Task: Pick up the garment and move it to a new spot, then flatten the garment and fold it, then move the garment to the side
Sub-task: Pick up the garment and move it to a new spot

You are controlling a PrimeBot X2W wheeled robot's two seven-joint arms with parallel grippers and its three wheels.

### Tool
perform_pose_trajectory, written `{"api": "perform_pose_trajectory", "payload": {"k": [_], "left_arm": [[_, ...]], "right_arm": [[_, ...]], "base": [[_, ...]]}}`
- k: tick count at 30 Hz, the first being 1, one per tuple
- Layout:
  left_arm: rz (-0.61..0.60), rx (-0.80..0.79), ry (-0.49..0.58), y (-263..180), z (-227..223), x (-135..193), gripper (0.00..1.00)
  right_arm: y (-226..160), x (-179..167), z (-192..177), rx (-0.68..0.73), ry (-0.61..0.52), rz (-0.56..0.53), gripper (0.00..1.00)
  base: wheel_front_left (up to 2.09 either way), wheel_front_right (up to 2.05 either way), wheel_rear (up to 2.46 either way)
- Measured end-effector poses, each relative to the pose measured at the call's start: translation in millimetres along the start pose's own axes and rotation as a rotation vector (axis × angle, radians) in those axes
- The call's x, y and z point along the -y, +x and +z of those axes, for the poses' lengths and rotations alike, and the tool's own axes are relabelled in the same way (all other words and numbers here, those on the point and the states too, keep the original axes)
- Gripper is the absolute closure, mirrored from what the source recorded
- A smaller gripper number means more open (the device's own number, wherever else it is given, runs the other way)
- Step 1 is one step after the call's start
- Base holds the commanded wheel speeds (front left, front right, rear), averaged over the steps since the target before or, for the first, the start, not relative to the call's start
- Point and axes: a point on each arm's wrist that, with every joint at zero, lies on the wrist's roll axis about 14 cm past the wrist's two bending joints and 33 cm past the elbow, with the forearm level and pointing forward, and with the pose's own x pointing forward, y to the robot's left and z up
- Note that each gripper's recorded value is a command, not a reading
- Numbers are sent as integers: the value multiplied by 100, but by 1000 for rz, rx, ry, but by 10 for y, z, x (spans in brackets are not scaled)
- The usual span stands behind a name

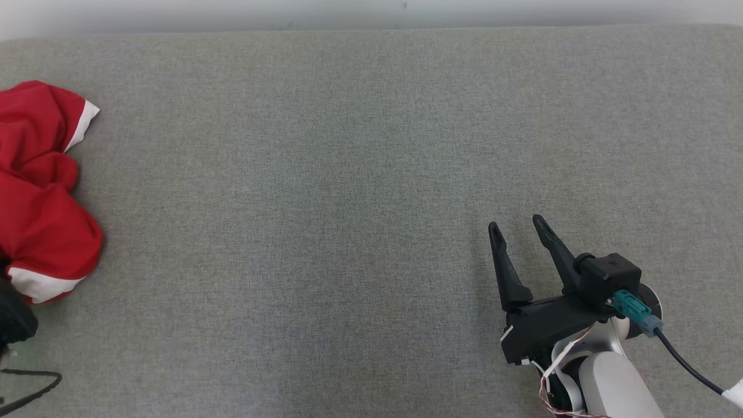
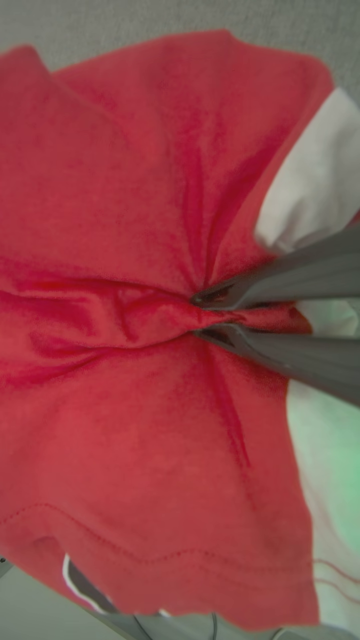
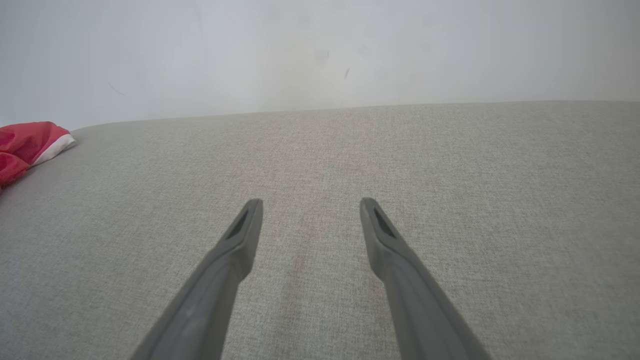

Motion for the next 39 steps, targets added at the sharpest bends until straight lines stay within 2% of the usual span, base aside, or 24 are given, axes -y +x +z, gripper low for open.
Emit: {"api": "perform_pose_trajectory", "payload": {"k": [7, 14, 19, 26, 39], "left_arm": [[-6, 146, 48, -52, 400, -4, 100], [-32, 390, 124, -315, 1197, 65, 100], [-77, 592, 185, -697, 1868, 240, 100], [-170, 733, 240, -1055, 2327, 630, 100], [-450, 961, 317, -1918, 2852, 1799, 100]], "right_arm": [[-5, 2, 47, 8, -7, -2, 0], [-49, -68, 148, 39, 0, 11, 0], [-131, -123, 243, 69, 15, 16, 0], [-233, -81, 308, 93, 24, -4, 0], [-548, 169, 396, 130, 40, -102, 0]], "base": [[0, 0, 0], [0, 0, 0], [0, 0, 0], [0, 0, 0], [0, 0, 0]]}}
